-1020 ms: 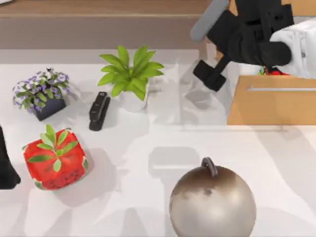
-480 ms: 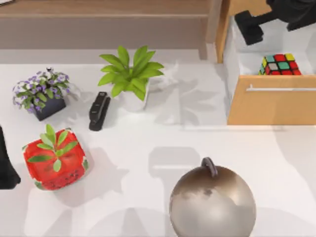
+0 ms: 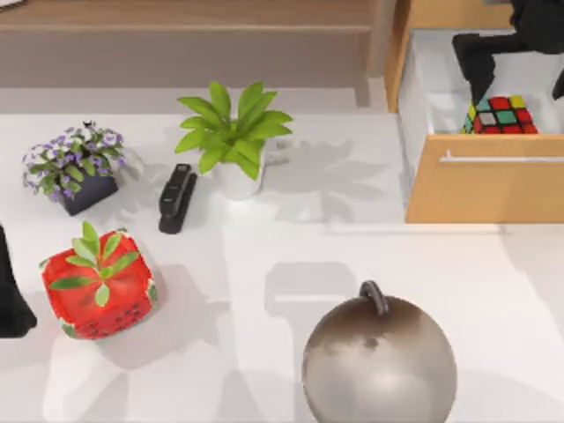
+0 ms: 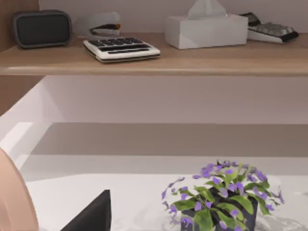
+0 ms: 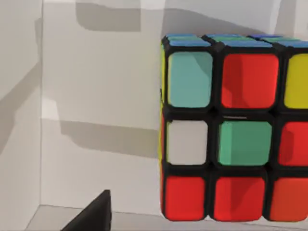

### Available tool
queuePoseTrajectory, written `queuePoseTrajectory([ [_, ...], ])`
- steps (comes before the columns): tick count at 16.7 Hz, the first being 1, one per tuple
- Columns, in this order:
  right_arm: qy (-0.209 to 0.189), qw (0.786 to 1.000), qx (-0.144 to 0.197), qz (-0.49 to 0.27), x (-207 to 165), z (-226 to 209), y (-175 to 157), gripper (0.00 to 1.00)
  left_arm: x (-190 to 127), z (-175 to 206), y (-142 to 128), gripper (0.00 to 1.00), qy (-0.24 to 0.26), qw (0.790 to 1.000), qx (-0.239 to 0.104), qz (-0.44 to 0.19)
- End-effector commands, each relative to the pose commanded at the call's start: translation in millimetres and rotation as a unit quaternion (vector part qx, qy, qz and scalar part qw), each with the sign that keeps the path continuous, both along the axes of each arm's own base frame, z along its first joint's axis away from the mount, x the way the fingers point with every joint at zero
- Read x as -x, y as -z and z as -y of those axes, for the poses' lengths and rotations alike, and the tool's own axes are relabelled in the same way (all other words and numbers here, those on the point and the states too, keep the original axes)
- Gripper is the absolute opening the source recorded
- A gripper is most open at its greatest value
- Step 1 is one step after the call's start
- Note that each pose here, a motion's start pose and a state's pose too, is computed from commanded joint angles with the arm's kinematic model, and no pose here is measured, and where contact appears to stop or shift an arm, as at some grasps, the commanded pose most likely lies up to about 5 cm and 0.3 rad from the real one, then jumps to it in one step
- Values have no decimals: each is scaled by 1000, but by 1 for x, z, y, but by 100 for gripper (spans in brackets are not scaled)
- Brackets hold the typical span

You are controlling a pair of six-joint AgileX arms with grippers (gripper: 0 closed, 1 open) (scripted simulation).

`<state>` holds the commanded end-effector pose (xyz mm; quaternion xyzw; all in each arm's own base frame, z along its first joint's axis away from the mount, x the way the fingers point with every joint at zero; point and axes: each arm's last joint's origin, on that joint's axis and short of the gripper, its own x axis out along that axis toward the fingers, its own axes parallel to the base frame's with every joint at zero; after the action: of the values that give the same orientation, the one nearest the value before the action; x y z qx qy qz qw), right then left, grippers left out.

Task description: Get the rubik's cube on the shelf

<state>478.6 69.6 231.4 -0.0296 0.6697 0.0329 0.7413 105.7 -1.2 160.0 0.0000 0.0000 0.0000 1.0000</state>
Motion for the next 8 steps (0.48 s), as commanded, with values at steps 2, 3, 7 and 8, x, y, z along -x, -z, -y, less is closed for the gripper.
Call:
queuePoseTrajectory([
  [2, 1, 1000, 0, -1, 0, 0, 0, 100, 0, 0, 0, 100, 0, 1000, 0, 0],
  [3, 1, 1000, 0, -1, 0, 0, 0, 100, 0, 0, 0, 100, 0, 1000, 0, 0],
  [7, -1, 1000, 0, 0, 2, -2, -1, 100, 0, 0, 0, 100, 0, 1000, 0, 0],
  [8, 0, 1000, 0, 0, 3, -2, -1, 100, 0, 0, 0, 100, 0, 1000, 0, 0],
])
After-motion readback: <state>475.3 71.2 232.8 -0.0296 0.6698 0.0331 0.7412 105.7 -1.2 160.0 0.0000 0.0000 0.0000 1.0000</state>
